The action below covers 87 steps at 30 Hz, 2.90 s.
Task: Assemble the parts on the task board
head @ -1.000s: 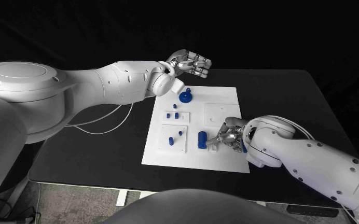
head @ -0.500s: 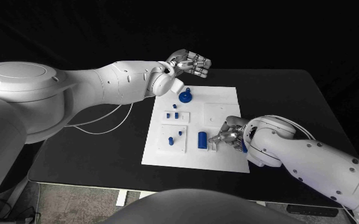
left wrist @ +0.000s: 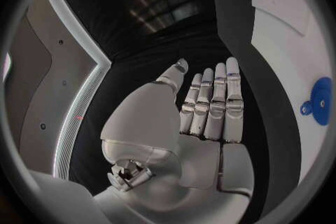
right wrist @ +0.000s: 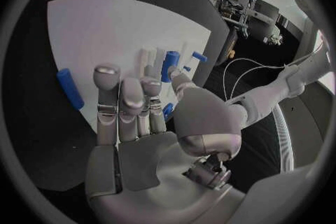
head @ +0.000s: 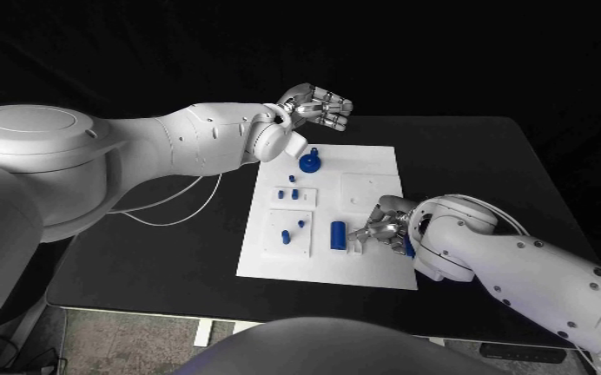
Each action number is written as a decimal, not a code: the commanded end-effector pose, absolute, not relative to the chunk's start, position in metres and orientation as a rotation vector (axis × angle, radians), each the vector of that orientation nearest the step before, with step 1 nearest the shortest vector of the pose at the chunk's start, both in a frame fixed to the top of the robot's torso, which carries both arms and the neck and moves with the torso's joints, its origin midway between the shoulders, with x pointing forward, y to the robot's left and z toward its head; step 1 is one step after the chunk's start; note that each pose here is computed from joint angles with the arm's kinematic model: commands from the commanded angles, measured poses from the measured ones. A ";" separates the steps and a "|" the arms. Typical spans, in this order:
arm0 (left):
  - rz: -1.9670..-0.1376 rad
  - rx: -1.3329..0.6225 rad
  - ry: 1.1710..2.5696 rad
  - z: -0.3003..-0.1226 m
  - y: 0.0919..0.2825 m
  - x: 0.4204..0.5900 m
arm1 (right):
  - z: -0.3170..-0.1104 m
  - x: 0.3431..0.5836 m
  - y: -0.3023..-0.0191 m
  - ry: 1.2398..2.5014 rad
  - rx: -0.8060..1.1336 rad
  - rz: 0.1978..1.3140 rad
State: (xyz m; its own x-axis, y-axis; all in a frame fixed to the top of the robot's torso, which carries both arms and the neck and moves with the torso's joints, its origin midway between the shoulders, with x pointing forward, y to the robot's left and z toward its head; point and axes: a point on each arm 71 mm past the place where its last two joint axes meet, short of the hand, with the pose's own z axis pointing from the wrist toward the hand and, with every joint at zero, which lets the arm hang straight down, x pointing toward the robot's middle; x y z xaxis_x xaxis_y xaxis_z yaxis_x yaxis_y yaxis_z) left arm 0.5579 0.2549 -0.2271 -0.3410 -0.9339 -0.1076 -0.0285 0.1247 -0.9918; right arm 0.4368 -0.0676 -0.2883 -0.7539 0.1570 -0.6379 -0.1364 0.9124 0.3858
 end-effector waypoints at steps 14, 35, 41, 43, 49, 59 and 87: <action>-1.357 -0.976 1.530 -0.224 0.268 0.551 | -0.257 0.452 -0.138 2.386 0.082 0.577; -1.321 -0.958 1.492 -0.214 0.309 0.518 | -0.264 0.463 -0.183 2.306 0.142 0.393; -1.309 -0.958 1.469 -0.211 0.323 0.510 | -0.273 0.464 -0.181 2.310 0.163 0.372; -1.308 -0.964 1.461 -0.210 0.326 0.508 | -0.278 0.464 -0.178 2.325 0.166 0.366; -1.308 -0.975 1.455 -0.209 0.332 0.504 | -0.293 0.461 -0.170 2.363 0.177 0.362; -1.319 -0.976 1.450 -0.208 0.336 0.502 | -0.307 0.456 -0.163 2.408 0.162 0.360; -1.315 -0.984 1.454 -0.208 0.341 0.501 | -0.322 0.456 -0.172 2.432 0.216 0.304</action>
